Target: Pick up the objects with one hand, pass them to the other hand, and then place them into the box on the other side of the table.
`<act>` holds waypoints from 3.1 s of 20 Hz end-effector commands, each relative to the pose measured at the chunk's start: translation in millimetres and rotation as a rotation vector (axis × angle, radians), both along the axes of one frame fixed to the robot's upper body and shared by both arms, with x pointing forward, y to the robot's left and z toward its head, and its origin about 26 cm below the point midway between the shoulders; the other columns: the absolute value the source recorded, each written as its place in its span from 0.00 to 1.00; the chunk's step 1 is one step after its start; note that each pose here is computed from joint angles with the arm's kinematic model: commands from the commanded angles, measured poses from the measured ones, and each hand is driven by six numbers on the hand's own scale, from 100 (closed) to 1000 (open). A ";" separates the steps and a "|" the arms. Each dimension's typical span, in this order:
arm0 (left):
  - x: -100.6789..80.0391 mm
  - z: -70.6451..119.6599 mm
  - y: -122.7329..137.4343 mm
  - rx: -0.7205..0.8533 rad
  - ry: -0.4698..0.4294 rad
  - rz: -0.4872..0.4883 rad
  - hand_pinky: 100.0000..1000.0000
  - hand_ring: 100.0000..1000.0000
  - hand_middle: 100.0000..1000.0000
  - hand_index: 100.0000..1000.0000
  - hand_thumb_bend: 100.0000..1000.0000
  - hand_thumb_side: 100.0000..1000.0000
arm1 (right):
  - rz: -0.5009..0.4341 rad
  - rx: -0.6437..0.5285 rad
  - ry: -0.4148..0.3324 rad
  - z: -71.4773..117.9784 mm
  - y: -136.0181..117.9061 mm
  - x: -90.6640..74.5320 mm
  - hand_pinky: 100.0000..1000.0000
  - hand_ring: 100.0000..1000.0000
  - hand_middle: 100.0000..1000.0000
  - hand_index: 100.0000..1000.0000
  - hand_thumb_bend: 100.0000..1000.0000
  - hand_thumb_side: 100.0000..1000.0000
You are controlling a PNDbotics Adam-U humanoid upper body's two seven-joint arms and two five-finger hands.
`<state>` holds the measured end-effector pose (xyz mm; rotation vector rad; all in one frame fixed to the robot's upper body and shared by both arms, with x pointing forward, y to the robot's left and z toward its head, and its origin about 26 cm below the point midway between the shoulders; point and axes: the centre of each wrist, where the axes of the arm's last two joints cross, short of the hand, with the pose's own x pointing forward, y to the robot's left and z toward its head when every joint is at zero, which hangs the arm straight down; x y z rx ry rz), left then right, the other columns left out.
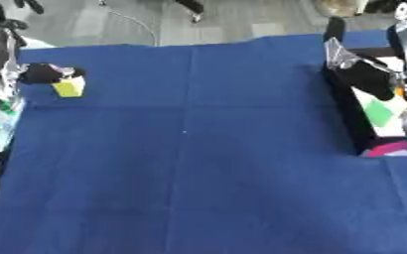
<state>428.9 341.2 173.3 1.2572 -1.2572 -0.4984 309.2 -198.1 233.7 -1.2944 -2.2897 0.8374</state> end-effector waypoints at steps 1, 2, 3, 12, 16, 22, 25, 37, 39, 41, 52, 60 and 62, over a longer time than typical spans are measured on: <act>5.7 13.4 20.7 -0.067 0.027 0.078 0.75 0.64 0.52 0.79 1.00 0.27 | 0.017 0.023 -0.056 11.7 -0.4 -3.0 0.53 0.85 0.69 0.91 0.00 0.39; 8.1 11.1 22.3 -0.085 0.043 0.097 0.76 0.64 0.52 0.80 1.00 0.27 | 0.018 0.028 -0.060 12.2 -0.3 -2.9 0.53 0.85 0.69 0.91 0.00 0.39; 10.4 8.1 23.5 -0.099 0.057 0.118 0.76 0.64 0.53 0.80 1.00 0.28 | 0.020 0.031 -0.063 12.7 -0.2 -2.8 0.53 0.85 0.69 0.91 0.00 0.39; 28.2 -23.0 25.9 -0.160 0.148 0.274 0.75 0.64 0.53 0.80 1.00 0.28 | 0.034 0.053 -0.070 14.1 1.4 -2.7 0.52 0.85 0.68 0.91 0.00 0.40; 30.2 -42.9 33.5 -0.182 0.165 0.307 0.75 0.63 0.52 0.79 1.00 0.25 | 0.036 0.058 -0.069 14.1 1.3 -2.7 0.51 0.86 0.68 0.91 0.00 0.40; 29.5 -65.4 36.9 -0.225 0.154 0.325 0.73 0.61 0.49 0.76 1.00 0.25 | 0.036 0.060 -0.068 13.9 1.1 -2.7 0.51 0.86 0.68 0.91 0.00 0.40; 30.0 -71.2 33.0 -0.251 0.119 0.310 0.73 0.60 0.48 0.75 1.00 0.25 | 0.037 0.061 -0.066 13.5 1.3 -2.7 0.51 0.85 0.67 0.91 0.00 0.40; 31.2 -79.6 24.4 -0.337 -0.022 0.283 0.71 0.54 0.39 0.65 0.77 0.18 | 0.041 0.070 -0.054 11.7 2.1 -2.9 0.50 0.85 0.66 0.90 0.00 0.40; 30.7 -82.0 23.9 -0.345 -0.030 0.291 0.70 0.53 0.37 0.64 0.67 0.13 | 0.043 0.070 -0.051 11.4 2.1 -3.0 0.50 0.85 0.66 0.90 0.00 0.40; 30.4 -83.9 23.6 -0.349 -0.035 0.297 0.70 0.52 0.36 0.62 0.62 0.08 | 0.043 0.071 -0.049 11.2 2.1 -3.0 0.50 0.85 0.66 0.90 0.00 0.40; 30.9 -64.0 15.3 -0.347 -0.229 0.284 0.65 0.43 0.22 0.50 0.35 0.00 | 0.042 0.059 -0.036 9.5 1.5 -3.2 0.51 0.85 0.66 0.90 0.00 0.39; 23.4 -34.3 1.2 -0.339 -0.464 0.145 0.64 0.42 0.22 0.49 0.38 0.00 | 0.039 0.051 -0.023 7.2 -0.1 -3.4 0.51 0.85 0.67 0.90 0.00 0.39; 20.3 -28.0 -4.3 -0.333 -0.517 0.096 0.64 0.42 0.22 0.49 0.38 0.00 | 0.039 0.048 -0.017 6.5 -0.6 -3.5 0.50 0.85 0.67 0.90 0.00 0.39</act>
